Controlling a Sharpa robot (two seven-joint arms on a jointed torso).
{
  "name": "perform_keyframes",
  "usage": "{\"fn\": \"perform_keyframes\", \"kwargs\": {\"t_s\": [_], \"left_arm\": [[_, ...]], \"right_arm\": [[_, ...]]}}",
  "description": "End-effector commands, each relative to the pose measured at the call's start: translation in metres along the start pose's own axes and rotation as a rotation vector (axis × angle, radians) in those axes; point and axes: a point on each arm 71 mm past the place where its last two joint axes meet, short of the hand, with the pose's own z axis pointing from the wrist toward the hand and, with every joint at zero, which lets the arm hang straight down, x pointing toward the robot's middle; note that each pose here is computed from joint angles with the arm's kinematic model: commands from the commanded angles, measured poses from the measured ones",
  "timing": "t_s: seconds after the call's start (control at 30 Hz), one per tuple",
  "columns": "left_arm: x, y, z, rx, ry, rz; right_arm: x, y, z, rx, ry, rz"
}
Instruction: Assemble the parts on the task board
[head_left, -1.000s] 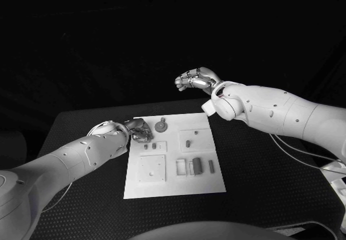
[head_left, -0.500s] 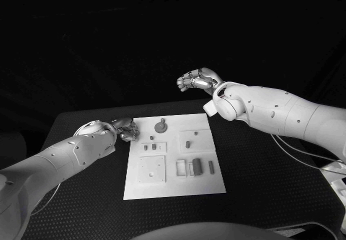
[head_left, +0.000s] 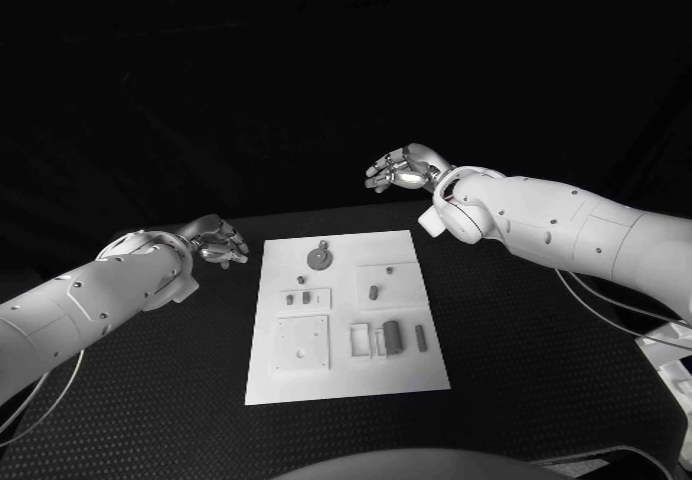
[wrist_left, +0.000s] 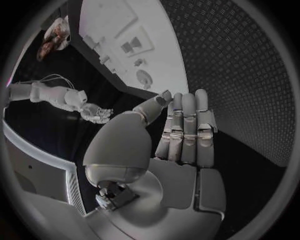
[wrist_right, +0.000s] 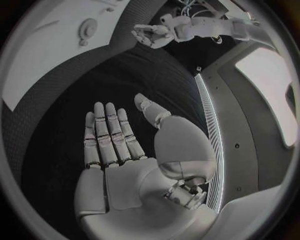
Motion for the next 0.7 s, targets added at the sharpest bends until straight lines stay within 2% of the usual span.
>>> {"fn": "perform_keyframes", "kwargs": {"t_s": [0.03, 0.13, 0.23, 0.3, 0.5, 0.7], "left_arm": [[-0.0011, 0.0017, -0.0074, -0.014, 0.010, -0.183], [-0.0014, 0.0005, -0.0158, -0.002, 0.022, -0.284], [0.0030, -0.0078, -0.0277, 0.034, 0.066, -0.469], [0.0059, -0.0141, -0.0340, 0.060, 0.082, -0.539], [0.0101, -0.0260, -0.0531, 0.120, 0.105, -0.627], [0.0128, -0.0328, -0.0589, 0.137, 0.110, -0.731]], "right_arm": [[0.010, -0.005, -0.002, 0.021, 0.133, -0.255], [0.013, -0.007, -0.004, 0.015, 0.168, -0.341], [0.015, -0.011, -0.005, 0.008, 0.176, -0.429], [0.015, -0.014, -0.007, 0.009, 0.163, -0.472], [0.027, -0.024, -0.015, 0.010, 0.188, -0.625], [0.042, -0.034, -0.023, 0.030, 0.264, -0.750]]}}
